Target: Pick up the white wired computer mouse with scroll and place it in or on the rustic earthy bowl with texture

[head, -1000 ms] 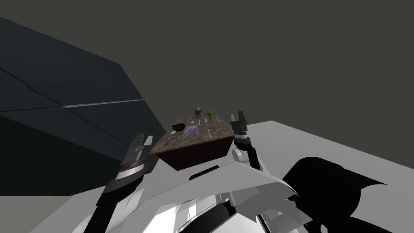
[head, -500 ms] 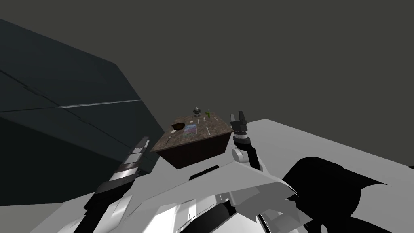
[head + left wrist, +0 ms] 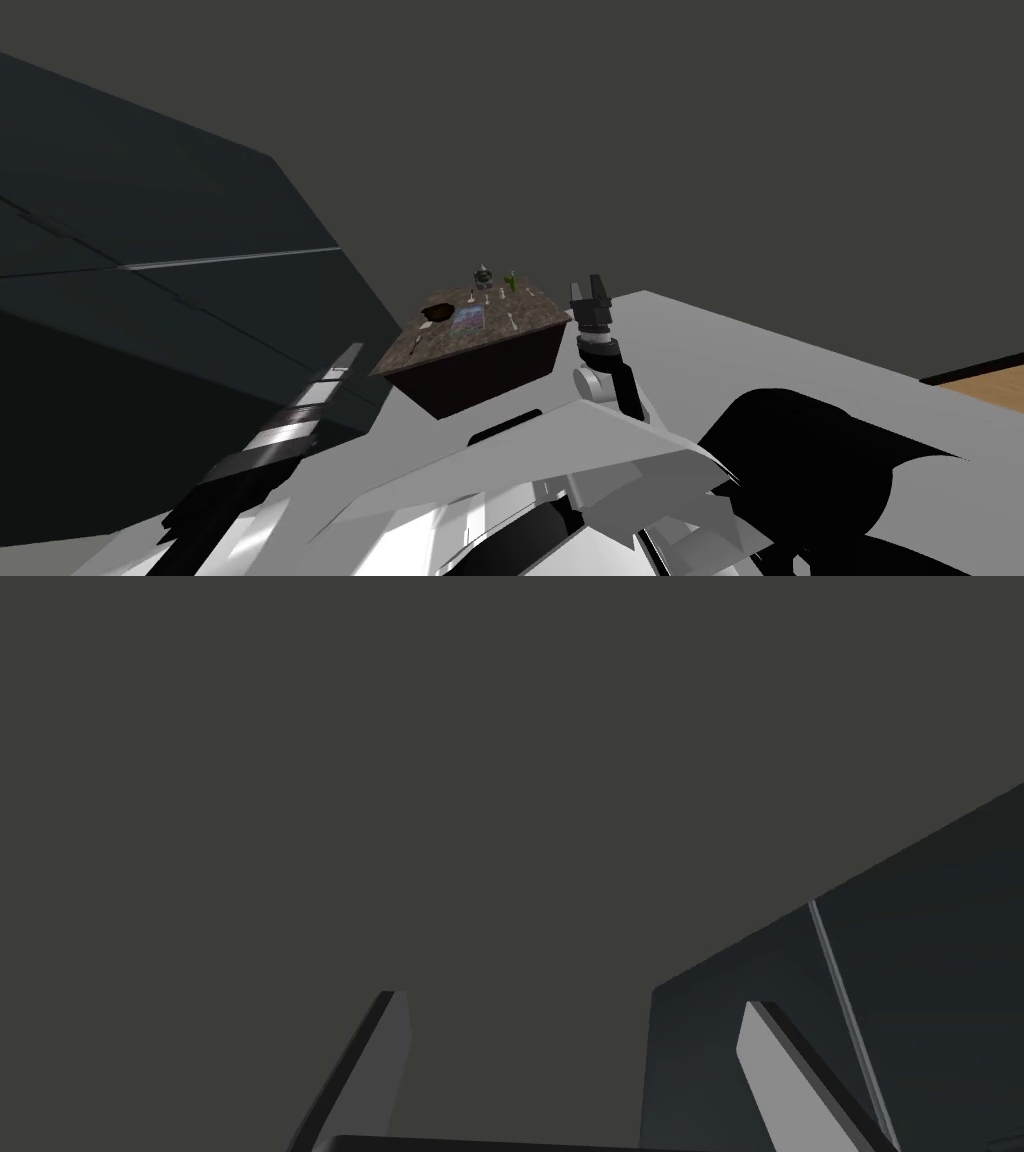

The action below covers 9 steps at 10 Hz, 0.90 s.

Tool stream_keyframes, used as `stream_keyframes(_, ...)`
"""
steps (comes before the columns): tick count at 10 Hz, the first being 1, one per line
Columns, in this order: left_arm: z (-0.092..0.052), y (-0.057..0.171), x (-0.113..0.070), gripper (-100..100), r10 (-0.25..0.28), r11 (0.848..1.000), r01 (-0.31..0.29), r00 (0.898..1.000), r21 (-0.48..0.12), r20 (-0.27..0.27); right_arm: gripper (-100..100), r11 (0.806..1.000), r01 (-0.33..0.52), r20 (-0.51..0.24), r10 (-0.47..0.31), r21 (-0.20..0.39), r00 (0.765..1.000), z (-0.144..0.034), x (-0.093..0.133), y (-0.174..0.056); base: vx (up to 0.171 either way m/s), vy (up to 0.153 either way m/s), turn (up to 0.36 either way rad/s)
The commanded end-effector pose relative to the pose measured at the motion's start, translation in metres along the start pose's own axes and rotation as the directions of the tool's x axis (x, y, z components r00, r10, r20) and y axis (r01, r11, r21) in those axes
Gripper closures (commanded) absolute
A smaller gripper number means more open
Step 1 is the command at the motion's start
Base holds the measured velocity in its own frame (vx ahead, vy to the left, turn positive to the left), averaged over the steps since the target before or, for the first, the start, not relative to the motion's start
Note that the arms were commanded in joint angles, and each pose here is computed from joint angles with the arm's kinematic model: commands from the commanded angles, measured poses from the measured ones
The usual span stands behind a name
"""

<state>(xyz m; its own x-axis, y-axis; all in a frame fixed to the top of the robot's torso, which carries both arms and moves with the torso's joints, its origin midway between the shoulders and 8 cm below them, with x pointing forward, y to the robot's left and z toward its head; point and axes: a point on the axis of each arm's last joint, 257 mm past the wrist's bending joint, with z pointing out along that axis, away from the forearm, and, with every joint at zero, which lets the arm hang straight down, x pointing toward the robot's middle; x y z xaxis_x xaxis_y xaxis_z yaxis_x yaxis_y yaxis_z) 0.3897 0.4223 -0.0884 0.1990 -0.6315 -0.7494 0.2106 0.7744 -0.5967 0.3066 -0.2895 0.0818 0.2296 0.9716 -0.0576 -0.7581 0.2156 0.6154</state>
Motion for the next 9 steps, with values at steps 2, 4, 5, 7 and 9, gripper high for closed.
stream_keyframes(2,0.0,0.042,-0.003,-100,0.119,0.988,-0.124,0.991,-0.093,-0.056,0,1.0,0.0,0.0,0.0,0.0,1.0,0.0,0.0,0.0,-0.048,0.024,-0.13)
stream_keyframes(4,-0.005,0.074,-0.006,-100,0.192,0.965,-0.208,0.976,-0.16,-0.105,0,1.0,0.0,0.0,0.0,0.0,1.0,0.0,0.0,0.0,-0.014,0.009,-0.156)
stream_keyframes(5,-0.008,0.09,-0.007,-100,0.222,0.95,-0.245,0.966,-0.192,-0.131,0,1.0,0.0,0.0,0.0,0.0,1.0,0.0,0.0,0.0,0.011,0.007,-0.192)
stream_keyframes(7,-0.017,0.121,-0.007,-100,0.269,0.916,-0.31,0.945,-0.255,-0.185,0,1.0,0.0,0.0,0.0,0.0,1.0,0.0,0.0,0.0,0.029,0.004,-0.164)
stream_keyframes(9,-0.029,0.151,-0.003,-100,0.298,0.877,-0.365,0.923,-0.314,-0.243,0,1.0,0.0,0.0,0.0,0.0,1.0,0.0,0.0,0.0,0.054,-0.003,-0.189)
